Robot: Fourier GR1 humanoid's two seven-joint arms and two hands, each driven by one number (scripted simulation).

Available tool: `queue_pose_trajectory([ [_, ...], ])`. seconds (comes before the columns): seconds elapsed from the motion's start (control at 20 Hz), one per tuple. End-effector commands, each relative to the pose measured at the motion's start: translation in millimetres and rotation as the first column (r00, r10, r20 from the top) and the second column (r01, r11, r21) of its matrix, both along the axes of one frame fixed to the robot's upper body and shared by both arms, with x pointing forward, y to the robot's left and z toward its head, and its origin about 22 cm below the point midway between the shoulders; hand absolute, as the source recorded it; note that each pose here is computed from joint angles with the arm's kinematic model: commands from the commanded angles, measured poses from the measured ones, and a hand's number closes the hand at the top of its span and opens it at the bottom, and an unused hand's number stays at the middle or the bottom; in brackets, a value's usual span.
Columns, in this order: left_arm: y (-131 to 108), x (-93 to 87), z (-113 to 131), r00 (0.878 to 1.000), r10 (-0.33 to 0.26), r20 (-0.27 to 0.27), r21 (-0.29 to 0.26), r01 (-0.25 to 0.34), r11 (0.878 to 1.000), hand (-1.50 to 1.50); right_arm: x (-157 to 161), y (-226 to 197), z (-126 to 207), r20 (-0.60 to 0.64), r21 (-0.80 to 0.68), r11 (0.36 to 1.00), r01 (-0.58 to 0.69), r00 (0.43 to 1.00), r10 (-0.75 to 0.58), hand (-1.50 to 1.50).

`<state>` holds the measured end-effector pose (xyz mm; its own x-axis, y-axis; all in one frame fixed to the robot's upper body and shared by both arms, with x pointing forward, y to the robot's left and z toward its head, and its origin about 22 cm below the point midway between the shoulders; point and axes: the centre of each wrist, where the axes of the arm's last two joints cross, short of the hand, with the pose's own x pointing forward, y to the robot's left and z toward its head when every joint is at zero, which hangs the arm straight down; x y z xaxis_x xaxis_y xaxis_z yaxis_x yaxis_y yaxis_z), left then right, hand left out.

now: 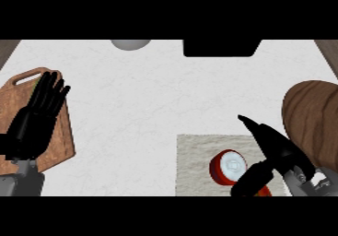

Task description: Pick the can from the placemat and place it in the bowl

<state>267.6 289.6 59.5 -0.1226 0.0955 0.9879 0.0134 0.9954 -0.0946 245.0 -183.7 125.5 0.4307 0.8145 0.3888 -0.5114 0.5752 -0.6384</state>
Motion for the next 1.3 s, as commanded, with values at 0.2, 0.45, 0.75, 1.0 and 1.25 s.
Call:
queue_pose_trajectory([
  [0.2, 3.0, 1.4, -5.4, 1.000, 0.004, 0.003, 0.017, -0.004, 1.000, 0.00, 3.3, 12.7, -30.1, -0.113, -0.090, 0.987, 0.130, 0.984, -0.140, -1.50],
  [0.45, 5.6, 2.1, -5.8, 1.000, -0.011, 0.013, 0.001, 0.011, 1.000, 0.00, 16.2, 6.2, -37.5, -0.123, -0.094, 0.988, 0.121, 0.983, -0.133, -1.50],
  [0.75, -2.4, -9.0, 0.0, 1.000, -0.023, -0.010, 0.004, 0.023, 1.000, 0.00, 15.2, 18.3, -46.4, -0.162, -0.116, 0.986, 0.119, 0.977, -0.137, -1.50],
  [1.0, 4.2, 6.9, 14.2, 1.000, -0.010, 0.012, 0.005, 0.010, 1.000, 0.00, 14.9, 20.2, -58.4, -0.145, -0.171, 0.985, -0.020, 0.989, -0.005, 1.50],
  [1.25, 12.7, 9.6, 6.8, 1.000, 0.002, -0.004, 0.004, -0.002, 1.000, 0.00, 20.0, 10.2, -49.3, -0.132, -0.213, 0.974, -0.077, 0.990, 0.049, 1.50],
])
